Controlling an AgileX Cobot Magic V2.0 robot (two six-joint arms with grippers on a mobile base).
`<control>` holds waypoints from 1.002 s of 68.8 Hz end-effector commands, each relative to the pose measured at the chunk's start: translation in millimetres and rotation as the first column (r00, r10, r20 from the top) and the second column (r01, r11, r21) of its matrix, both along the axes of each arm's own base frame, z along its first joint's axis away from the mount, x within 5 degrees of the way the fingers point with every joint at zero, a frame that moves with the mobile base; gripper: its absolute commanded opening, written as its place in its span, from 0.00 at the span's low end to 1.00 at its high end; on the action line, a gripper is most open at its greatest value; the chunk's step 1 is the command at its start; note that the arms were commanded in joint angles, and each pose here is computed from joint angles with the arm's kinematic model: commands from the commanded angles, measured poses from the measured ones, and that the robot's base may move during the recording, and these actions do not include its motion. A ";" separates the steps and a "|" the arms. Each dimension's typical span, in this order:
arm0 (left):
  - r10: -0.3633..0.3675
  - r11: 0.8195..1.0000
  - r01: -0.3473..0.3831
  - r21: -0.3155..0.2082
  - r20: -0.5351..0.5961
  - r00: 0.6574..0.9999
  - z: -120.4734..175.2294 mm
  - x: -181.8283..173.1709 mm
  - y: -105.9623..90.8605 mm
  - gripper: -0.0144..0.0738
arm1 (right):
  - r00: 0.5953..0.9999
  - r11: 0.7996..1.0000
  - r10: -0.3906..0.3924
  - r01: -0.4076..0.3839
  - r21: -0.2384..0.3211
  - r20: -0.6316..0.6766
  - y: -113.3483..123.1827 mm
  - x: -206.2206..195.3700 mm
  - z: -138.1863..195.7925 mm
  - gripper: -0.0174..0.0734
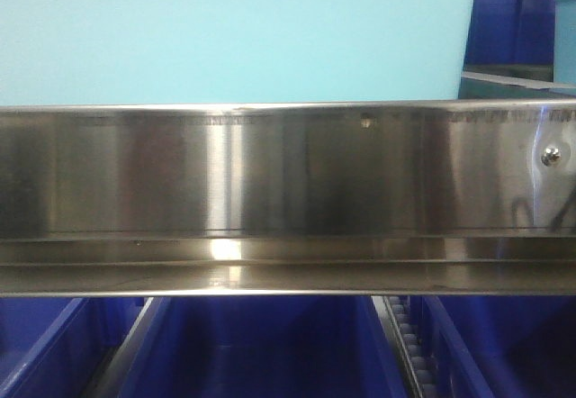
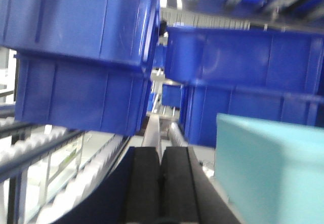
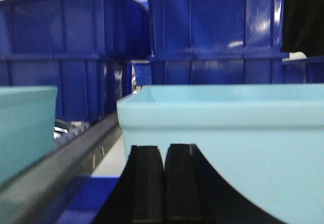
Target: Move two blue bins to right shelf middle
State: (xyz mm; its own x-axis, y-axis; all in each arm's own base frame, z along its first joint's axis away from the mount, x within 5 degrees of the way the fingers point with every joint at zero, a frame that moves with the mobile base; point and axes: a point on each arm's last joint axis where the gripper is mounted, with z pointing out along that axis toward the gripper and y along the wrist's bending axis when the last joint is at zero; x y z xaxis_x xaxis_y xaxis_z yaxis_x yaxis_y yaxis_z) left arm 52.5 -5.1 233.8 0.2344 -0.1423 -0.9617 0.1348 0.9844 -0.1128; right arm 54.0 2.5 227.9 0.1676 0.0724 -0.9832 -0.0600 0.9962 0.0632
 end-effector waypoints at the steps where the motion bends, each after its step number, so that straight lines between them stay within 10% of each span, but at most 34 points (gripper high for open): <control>1: -0.002 1.000 0.004 -0.029 0.085 0.996 30.0 -8.0 1.2 0.04 | 0.996 0.999 0.002 -0.005 0.035 0.091 -0.6 -7.0 28.0 0.01; 16: -0.033 0.999 0.033 0.026 -0.021 0.999 101.1 -30.7 0.4 0.30 | 0.997 0.999 0.027 -0.029 0.026 0.065 0.4 -34.0 99.3 0.10; 35: -0.033 0.996 0.048 0.071 -0.204 0.978 152.4 -20.3 -1.8 0.76 | 0.999 0.999 0.033 -0.033 0.021 -0.009 1.6 -21.7 138.6 0.82; 53: -0.163 0.962 0.242 0.127 -0.444 0.881 167.5 18.8 -19.5 0.85 | 0.973 0.992 0.111 -0.120 -0.030 -0.204 10.9 7.9 167.2 0.81; 69: -0.255 0.897 0.423 0.130 -0.630 0.734 185.0 65.3 -55.1 0.84 | 0.851 0.935 0.326 -0.355 0.008 -0.411 40.1 59.2 195.2 0.81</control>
State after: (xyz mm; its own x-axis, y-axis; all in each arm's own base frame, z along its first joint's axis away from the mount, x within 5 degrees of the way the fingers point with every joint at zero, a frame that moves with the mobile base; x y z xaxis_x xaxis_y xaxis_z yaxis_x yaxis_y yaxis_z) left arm 107.6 -50.2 409.8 -0.3720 0.1298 -0.9191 0.4193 0.9069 -0.0417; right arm 96.8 32.8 418.1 -0.1891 0.0259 -0.9816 -0.3254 0.9415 0.0875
